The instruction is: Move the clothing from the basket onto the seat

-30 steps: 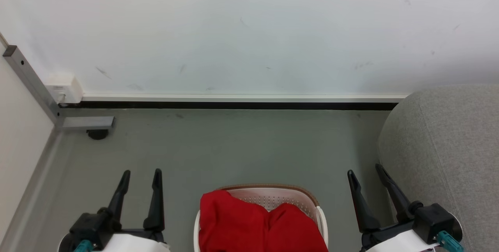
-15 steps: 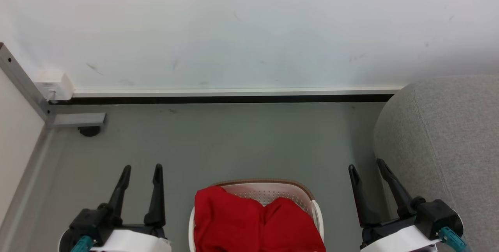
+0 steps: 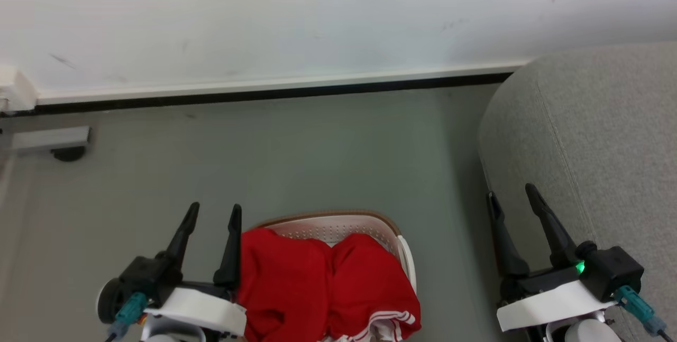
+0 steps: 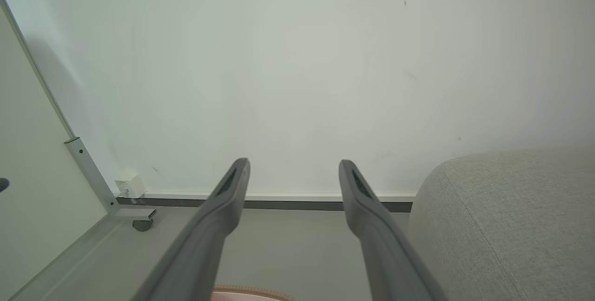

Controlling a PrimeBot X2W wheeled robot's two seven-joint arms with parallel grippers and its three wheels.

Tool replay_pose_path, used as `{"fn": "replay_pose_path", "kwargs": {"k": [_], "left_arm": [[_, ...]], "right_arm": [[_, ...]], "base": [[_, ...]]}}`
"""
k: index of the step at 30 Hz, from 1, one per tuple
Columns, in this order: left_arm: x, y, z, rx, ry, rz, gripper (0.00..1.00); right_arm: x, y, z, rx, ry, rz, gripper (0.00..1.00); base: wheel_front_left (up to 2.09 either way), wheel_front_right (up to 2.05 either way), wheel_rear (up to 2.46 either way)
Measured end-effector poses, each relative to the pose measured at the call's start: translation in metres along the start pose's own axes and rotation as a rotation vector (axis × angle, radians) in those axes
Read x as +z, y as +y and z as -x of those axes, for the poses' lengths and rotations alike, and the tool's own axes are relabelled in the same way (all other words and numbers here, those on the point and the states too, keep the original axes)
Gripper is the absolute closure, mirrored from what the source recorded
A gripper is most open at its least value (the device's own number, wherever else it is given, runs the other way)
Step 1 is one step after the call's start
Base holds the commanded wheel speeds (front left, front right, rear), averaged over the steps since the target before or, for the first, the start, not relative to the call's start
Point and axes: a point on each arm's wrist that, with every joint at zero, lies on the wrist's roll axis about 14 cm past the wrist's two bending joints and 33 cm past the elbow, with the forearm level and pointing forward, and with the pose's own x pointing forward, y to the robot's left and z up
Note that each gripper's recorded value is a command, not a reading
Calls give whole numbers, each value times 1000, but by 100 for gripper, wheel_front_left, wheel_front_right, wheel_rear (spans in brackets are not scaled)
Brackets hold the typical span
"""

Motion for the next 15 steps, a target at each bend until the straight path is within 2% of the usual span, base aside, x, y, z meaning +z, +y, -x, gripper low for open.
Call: {"fn": "replay_pose_path", "kwargs": {"k": [8, 15], "left_arm": [[-64, -19, -28, -109, 164, -13, 0], [-142, -35, -36, -217, 375, -30, 0]], "right_arm": [[-6, -32, -9, -80, 9, 12, 0], [-18, -56, -15, -134, 34, 20, 0]], "base": [[0, 0, 0], [0, 0, 0]]}}
